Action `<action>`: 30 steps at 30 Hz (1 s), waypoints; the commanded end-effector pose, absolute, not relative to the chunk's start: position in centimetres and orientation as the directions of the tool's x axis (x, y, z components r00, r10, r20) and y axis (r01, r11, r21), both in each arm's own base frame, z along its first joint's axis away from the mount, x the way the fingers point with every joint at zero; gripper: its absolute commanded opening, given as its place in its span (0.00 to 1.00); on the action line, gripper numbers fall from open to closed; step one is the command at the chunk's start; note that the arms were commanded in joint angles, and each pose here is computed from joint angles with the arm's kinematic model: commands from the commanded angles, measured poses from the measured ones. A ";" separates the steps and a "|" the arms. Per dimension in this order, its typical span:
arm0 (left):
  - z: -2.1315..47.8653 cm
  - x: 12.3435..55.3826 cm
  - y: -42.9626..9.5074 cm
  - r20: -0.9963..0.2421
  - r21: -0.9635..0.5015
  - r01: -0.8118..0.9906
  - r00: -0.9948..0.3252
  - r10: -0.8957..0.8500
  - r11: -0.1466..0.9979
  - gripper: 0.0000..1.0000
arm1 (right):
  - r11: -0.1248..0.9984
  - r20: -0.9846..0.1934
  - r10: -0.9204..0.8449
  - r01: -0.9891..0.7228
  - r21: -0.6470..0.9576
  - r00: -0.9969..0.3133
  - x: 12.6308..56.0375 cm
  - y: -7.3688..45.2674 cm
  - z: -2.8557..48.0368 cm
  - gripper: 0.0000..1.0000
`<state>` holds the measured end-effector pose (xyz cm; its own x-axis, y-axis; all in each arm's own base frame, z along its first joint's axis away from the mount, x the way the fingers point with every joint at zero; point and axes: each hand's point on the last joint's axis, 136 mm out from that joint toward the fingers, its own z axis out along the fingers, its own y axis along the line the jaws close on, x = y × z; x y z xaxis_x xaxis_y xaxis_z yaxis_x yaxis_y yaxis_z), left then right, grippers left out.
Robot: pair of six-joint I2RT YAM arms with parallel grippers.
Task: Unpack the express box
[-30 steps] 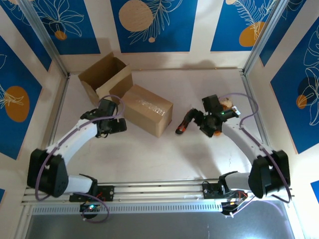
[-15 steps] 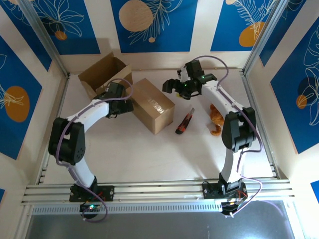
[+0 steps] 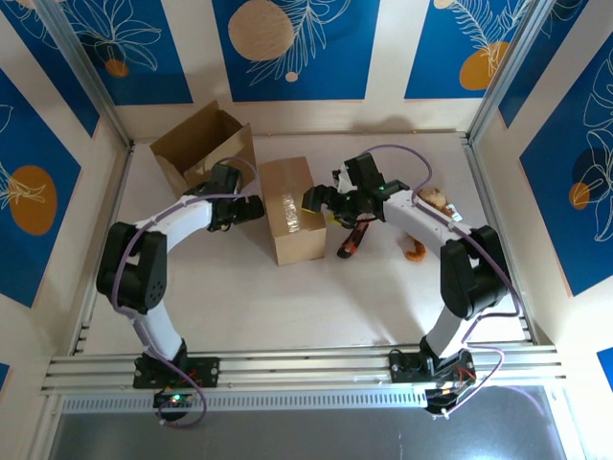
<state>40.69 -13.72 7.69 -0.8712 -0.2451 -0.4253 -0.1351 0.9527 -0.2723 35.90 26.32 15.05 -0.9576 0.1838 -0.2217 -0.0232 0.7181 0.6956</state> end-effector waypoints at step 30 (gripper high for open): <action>18.6 37.8 -21.6 -0.331 -0.680 0.033 -0.905 -0.266 0.733 1.00 | 0.698 -0.195 0.269 0.051 0.715 -0.943 34.7 26.6 16.0 0.95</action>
